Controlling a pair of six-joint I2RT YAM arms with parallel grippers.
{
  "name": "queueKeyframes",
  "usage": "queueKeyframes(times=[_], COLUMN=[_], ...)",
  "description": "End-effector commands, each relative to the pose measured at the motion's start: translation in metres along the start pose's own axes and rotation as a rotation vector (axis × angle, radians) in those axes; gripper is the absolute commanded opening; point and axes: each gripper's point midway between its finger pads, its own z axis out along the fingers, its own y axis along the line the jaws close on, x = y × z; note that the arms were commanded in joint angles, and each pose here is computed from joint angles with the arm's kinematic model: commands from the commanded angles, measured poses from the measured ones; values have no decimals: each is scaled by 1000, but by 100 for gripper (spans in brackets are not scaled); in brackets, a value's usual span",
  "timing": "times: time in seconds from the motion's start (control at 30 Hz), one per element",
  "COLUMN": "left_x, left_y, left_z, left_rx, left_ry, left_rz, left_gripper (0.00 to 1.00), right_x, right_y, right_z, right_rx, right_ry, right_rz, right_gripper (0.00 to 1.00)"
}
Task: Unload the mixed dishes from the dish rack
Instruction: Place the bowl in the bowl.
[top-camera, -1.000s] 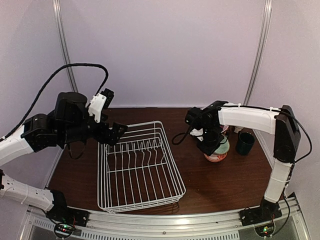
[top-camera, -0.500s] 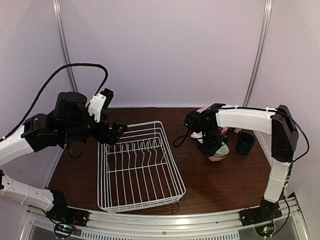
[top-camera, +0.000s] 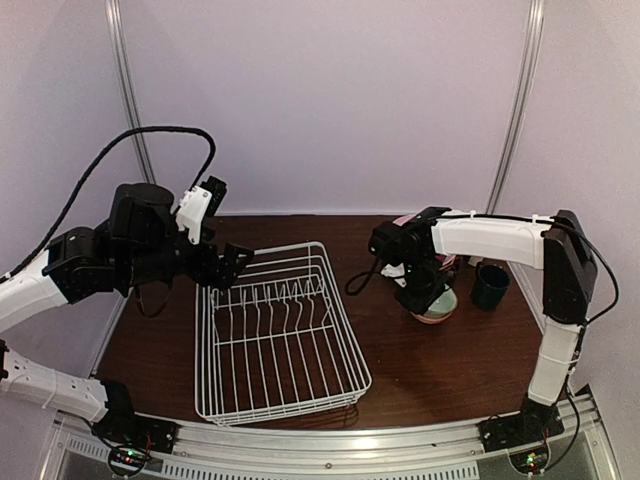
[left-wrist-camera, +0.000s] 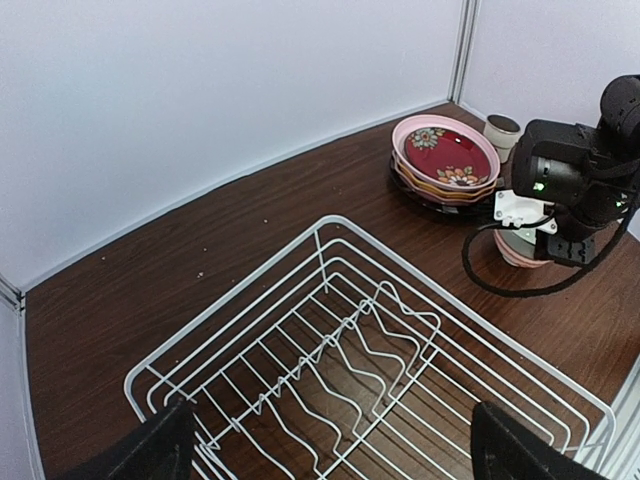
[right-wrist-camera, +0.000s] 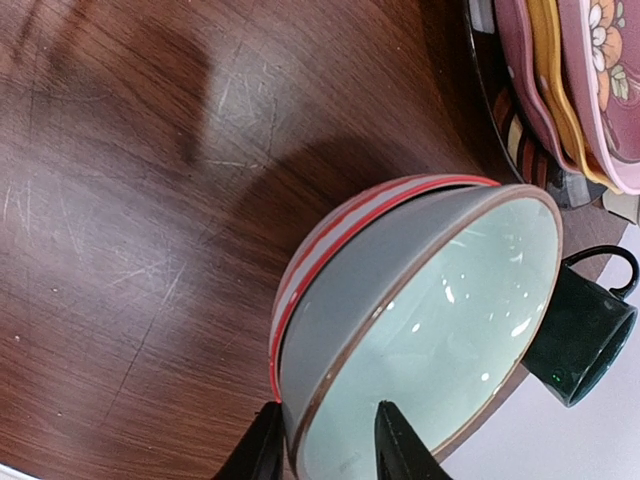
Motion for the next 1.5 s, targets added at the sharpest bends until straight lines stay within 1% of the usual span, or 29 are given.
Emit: queueKeyframes(times=[0.0, 0.13, 0.3, 0.4, 0.5, 0.6, 0.7, 0.83, 1.0, 1.13, 1.23, 1.3, 1.47], left_x=[0, -1, 2, 4, 4, 4, 4, 3, 3, 3, 5, 5, 4], left_y=[-2, -2, -3, -2, -1, 0, -1, -1, -1, 0, -1, -1, -1], left_z=[4, 4, 7, 8, 7, 7, 7, 7, 6, 6, 8, 9, 11], left_rx=[9, 10, 16, 15, 14, 13, 18, 18, 19, 16, 16, 17, 14], left_ry=[-9, -9, 2, 10, 9, 10, 10, 7, 7, 6, 14, 16, 19], left_rz=[3, 0, -7, -12, -17, -19, -22, -24, -25, -27, -25, -23, -17], left_gripper=[97, 97, 97, 97, 97, 97, 97, 97, 97, 97, 98, 97, 97], right_x=[-1, -3, -8, -9, -8, -10, -7, -4, -4, -6, -6, -5, -1], right_y=[-3, -3, -3, -4, -4, 2, 6, 11, 15, 15, 15, 15, 13], right_z=[-16, -21, -33, -37, -38, -40, -33, -19, -10, -11, -10, -8, -5], right_rx=[-10, -21, -44, -49, -53, -89, -99, -98, -100, -101, -102, -98, -76], right_ry=[-40, -56, -94, -105, -110, -126, -114, -90, -77, -85, -85, -75, -60], right_rz=[22, 28, 39, 41, 43, 44, 38, 27, 18, 19, 16, 8, 7], right_gripper=[32, 34, 41, 41, 37, 29, 23, 19, 9, 4, 3, 5, 13])
